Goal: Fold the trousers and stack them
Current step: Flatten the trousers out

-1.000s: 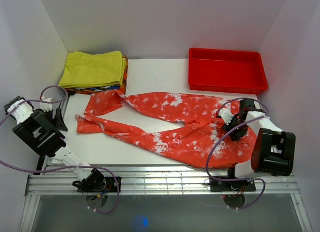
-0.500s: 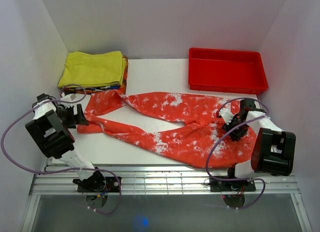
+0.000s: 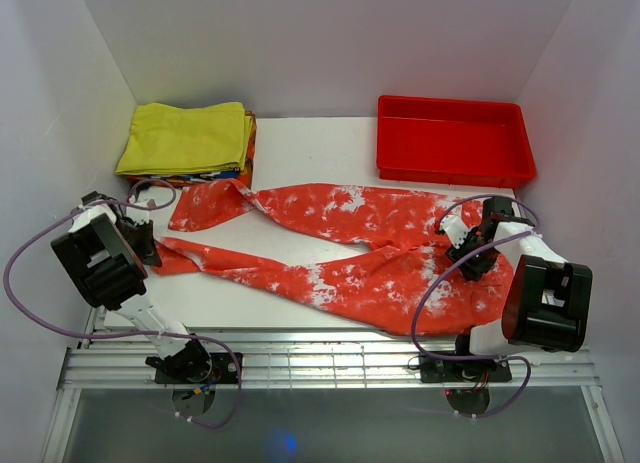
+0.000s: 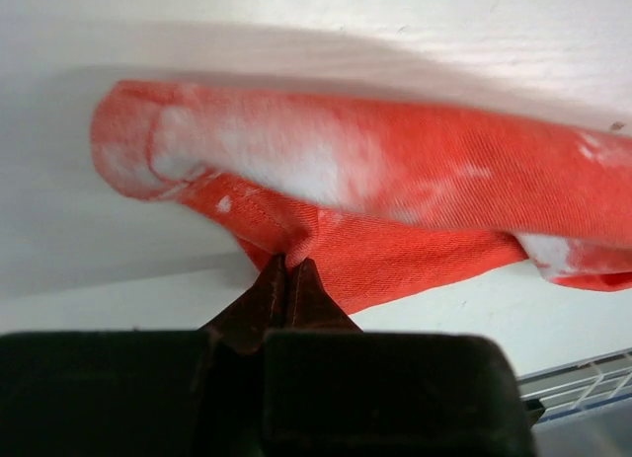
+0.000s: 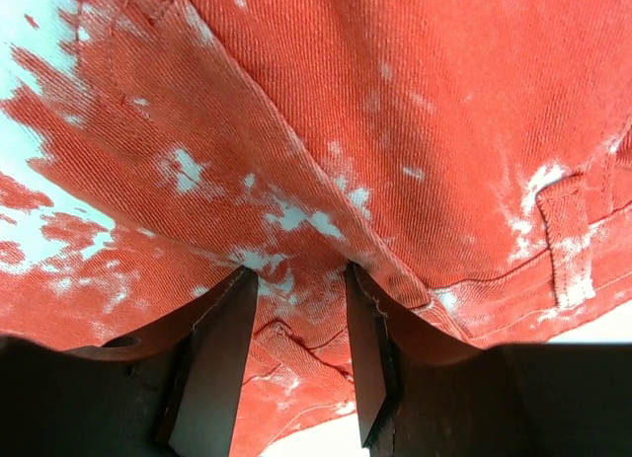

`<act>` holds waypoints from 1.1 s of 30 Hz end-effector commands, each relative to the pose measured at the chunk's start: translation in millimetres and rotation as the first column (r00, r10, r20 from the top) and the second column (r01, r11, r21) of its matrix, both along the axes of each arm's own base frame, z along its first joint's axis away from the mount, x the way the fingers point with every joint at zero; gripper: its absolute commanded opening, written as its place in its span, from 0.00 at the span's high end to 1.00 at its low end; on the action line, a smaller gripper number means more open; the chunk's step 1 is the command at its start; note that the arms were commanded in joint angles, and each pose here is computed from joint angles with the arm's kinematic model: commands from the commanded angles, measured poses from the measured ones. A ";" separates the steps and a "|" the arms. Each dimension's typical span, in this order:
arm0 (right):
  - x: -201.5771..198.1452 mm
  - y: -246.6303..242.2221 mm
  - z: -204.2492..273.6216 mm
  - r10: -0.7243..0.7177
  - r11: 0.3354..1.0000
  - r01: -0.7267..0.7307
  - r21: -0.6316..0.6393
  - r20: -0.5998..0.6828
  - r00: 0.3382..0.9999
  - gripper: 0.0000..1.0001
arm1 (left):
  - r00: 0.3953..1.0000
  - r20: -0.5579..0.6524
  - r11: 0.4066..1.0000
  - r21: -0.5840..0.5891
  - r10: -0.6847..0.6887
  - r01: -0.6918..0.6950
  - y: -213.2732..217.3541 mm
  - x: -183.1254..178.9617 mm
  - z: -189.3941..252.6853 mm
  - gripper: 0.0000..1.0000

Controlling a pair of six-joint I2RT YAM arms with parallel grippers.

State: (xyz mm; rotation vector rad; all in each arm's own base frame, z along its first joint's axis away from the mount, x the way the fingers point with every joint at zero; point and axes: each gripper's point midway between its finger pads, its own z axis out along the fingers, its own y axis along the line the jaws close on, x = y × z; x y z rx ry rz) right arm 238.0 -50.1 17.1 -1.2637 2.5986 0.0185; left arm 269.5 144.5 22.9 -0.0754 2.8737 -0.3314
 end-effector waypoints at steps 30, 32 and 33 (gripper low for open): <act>7.0 19.4 79.8 0.070 0.981 -0.090 0.173 0.118 0.991 0.34 | 0.857 0.472 0.958 -0.080 -0.206 0.274 4.3 69.8 163.2 0.21; 6.1 20.1 77.8 0.059 0.982 -0.076 0.173 0.102 0.993 0.34 | 0.867 0.484 0.963 -0.158 -0.118 0.219 -5.0 95.2 163.6 0.18; 5.3 20.3 76.6 0.051 0.982 -0.067 0.175 0.092 0.994 0.34 | 0.844 0.513 0.962 -0.118 -0.154 0.248 -13.6 117.1 166.3 0.18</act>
